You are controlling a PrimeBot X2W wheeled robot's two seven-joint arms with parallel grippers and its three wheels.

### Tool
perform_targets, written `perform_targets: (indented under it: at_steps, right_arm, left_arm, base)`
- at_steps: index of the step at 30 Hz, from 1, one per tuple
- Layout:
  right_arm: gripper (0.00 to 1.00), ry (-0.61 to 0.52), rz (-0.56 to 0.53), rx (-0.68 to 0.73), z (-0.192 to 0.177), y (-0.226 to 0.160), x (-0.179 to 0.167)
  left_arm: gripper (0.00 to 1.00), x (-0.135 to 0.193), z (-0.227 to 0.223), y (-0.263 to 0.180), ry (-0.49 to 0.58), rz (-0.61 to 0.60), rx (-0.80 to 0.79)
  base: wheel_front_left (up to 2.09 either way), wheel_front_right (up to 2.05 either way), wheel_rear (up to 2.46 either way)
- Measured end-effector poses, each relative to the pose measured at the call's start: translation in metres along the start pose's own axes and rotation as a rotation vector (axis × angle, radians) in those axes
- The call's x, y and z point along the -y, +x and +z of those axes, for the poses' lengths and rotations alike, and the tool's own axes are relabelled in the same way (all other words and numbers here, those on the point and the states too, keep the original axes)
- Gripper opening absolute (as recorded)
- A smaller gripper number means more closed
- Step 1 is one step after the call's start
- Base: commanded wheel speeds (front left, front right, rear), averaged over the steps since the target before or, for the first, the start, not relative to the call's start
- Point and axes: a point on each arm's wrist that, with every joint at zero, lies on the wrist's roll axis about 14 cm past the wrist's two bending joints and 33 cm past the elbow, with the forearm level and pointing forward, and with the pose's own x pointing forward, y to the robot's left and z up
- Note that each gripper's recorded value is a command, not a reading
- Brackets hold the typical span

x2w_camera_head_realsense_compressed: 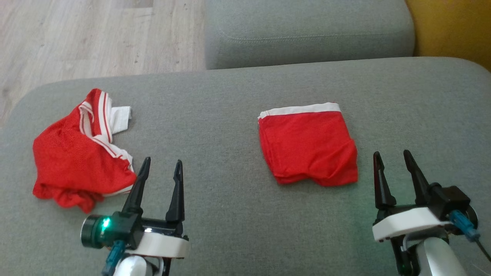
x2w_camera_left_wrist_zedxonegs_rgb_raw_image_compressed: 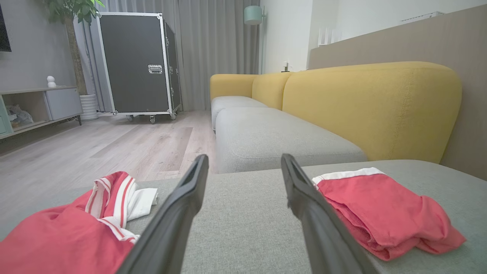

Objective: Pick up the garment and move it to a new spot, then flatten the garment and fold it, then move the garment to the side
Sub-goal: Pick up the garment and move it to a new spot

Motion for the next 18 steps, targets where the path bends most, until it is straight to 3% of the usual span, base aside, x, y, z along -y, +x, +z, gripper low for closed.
perform_targets:
  at_steps: [8,14,18]
  right_arm:
    - [1.0,-0.028,0.003,-0.102,-0.031,0.01,0.002]
    - [1.0,-0.084,0.036,-0.241,-0.06,0.054,-0.003]
    - [1.0,-0.053,0.043,-0.36,-0.088,0.067,-0.009]
  left_arm:
    - [1.0,-0.003,-0.015,-0.002,-0.004,0.004,-0.047]
    - [1.0,-0.008,-0.023,0.011,0.001,0.009,-0.068]
    - [1.0,-0.014,-0.03,0.012,0.005,0.024,-0.09]
  base:
    - [0.0,0.0,0.0]
    - [0.0,0.0,0.0]
    - [0.0,0.0,0.0]
